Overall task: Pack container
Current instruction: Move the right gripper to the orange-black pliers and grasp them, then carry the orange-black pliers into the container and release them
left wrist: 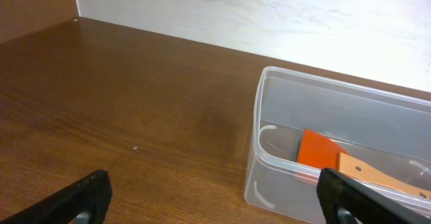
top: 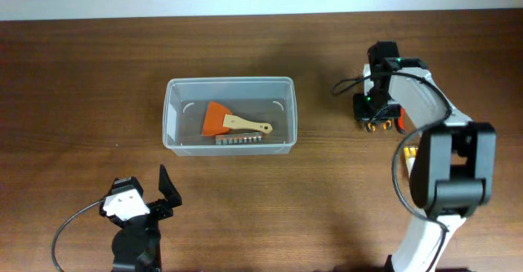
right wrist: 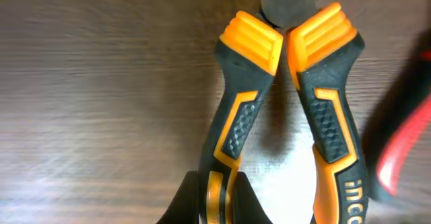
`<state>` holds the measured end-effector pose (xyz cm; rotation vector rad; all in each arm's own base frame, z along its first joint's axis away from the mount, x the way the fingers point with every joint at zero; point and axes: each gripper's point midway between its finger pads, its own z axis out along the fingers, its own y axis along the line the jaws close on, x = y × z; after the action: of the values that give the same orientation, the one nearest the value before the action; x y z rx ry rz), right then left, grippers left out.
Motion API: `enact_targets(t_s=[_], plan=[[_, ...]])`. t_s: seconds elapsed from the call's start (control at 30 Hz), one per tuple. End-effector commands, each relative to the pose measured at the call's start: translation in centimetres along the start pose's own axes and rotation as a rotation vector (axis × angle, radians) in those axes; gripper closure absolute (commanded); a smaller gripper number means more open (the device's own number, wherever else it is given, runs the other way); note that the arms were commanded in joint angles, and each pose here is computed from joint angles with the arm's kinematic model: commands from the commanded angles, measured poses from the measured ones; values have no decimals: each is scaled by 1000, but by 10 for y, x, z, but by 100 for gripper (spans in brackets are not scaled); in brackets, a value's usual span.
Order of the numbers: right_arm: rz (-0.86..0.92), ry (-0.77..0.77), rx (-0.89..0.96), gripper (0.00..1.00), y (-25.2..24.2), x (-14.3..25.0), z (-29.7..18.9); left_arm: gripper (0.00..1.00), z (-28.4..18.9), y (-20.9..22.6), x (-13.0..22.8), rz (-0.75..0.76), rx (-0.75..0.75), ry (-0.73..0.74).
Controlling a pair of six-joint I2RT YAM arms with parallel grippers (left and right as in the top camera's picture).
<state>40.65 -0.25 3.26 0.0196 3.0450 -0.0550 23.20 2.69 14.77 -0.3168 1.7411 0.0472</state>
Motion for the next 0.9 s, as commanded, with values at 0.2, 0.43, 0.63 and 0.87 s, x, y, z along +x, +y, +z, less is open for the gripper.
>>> enact_targets(t_s=[0.2, 0.43, 0.63, 0.87], plan=[[-145, -386, -21, 96, 40, -32, -152, 1, 0, 0, 1, 10, -1, 1], [-538, -484, -35, 96, 107, -12, -198, 1, 0, 0, 1, 10, -1, 1], [-960, -493, -114, 96, 183, 21, -199, 1, 0, 0, 1, 10, -1, 1], [-1223, -492, -150, 96, 239, 45, -187, 1, 0, 0, 1, 10, -1, 1]])
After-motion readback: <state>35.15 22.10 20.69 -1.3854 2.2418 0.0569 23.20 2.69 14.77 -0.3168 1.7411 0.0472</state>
